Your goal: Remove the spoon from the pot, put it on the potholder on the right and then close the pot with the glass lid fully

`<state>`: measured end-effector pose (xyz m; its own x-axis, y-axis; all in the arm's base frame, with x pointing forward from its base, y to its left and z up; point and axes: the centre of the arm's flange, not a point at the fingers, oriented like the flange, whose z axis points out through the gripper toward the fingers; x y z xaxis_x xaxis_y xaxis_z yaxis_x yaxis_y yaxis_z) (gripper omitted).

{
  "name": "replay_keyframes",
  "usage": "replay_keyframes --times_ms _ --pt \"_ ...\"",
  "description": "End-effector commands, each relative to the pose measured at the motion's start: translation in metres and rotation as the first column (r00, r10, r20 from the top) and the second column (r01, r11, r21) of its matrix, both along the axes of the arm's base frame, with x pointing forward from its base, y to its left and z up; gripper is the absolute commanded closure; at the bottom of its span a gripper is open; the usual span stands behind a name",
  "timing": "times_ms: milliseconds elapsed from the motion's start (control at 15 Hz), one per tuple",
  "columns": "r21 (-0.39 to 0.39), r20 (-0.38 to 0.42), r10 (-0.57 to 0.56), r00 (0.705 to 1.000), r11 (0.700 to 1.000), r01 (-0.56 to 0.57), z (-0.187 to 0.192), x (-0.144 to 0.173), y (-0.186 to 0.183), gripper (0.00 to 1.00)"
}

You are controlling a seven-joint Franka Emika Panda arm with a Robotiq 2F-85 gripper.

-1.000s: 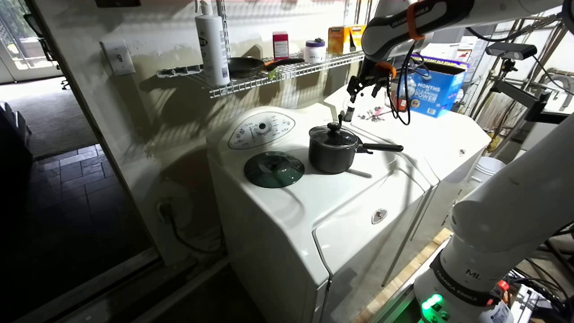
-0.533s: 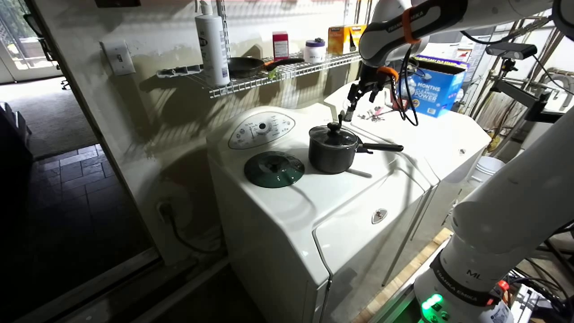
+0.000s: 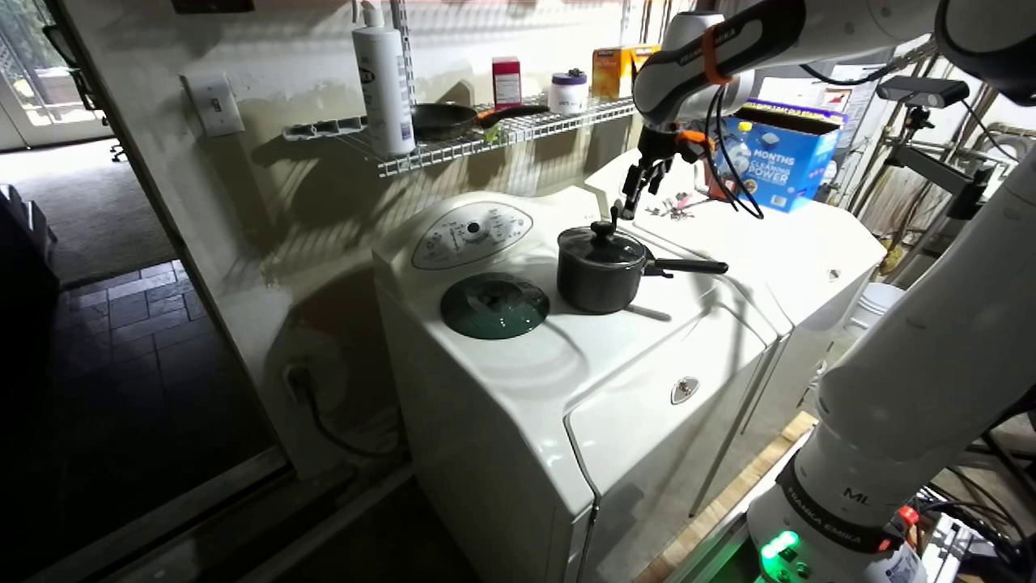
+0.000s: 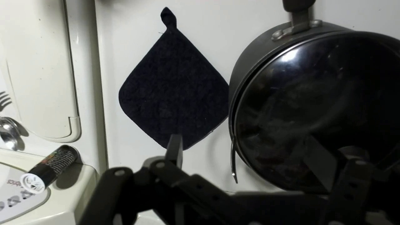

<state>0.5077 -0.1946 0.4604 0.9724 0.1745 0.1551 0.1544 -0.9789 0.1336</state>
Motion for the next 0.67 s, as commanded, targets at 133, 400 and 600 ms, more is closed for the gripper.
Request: replay_keyframes --times_ms 133,400,600 --pt "0.02 0.032 0.07 0.997 0.997 -0.07 -0.008 0.033 -0.005 0.0" --pt "0.026 0.026 0.08 0.996 0.996 -0.08 -0.013 0.043 -0.008 0.02" --pt "0.037 0.024 0.085 0.996 0.996 -0.085 -0.017 0.049 -0.009 0.32"
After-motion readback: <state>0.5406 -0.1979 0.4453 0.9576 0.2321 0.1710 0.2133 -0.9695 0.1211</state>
